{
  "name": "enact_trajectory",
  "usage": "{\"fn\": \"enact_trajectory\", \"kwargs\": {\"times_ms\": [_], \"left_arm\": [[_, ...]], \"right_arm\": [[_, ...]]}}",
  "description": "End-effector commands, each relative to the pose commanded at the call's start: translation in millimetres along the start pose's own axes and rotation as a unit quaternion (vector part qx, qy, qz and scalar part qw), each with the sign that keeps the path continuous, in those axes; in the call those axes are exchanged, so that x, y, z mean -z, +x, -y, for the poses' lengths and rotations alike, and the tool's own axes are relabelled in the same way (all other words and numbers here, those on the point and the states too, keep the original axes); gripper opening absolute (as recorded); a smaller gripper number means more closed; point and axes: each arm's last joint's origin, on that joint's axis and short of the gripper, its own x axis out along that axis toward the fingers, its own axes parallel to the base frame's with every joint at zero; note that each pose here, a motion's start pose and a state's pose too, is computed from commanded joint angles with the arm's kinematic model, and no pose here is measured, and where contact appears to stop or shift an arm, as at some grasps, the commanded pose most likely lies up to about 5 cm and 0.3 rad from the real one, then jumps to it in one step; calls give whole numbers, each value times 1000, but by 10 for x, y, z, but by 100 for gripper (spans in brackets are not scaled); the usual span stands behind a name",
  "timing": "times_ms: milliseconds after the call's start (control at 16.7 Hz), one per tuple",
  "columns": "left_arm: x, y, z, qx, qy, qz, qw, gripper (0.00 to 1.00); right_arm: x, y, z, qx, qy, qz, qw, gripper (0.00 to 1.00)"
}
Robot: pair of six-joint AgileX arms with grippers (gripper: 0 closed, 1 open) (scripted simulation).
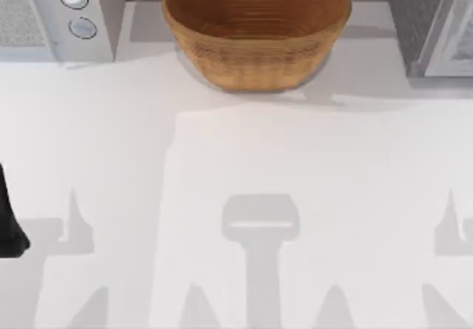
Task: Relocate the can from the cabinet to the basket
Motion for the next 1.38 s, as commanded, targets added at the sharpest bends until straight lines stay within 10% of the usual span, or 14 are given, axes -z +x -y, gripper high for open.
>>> {"fn": "enact_trajectory", "kwargs": {"times_ms": [420, 1380], "left_arm": [[0, 0, 0, 0, 0, 0, 1000, 100], [0, 0, 0, 0, 0, 0, 1000, 100]], "right_arm": [[-385, 18, -14, 3, 0, -17, 1000, 100], [-3346, 1165, -367, 3, 3, 17, 1000, 100]]}}
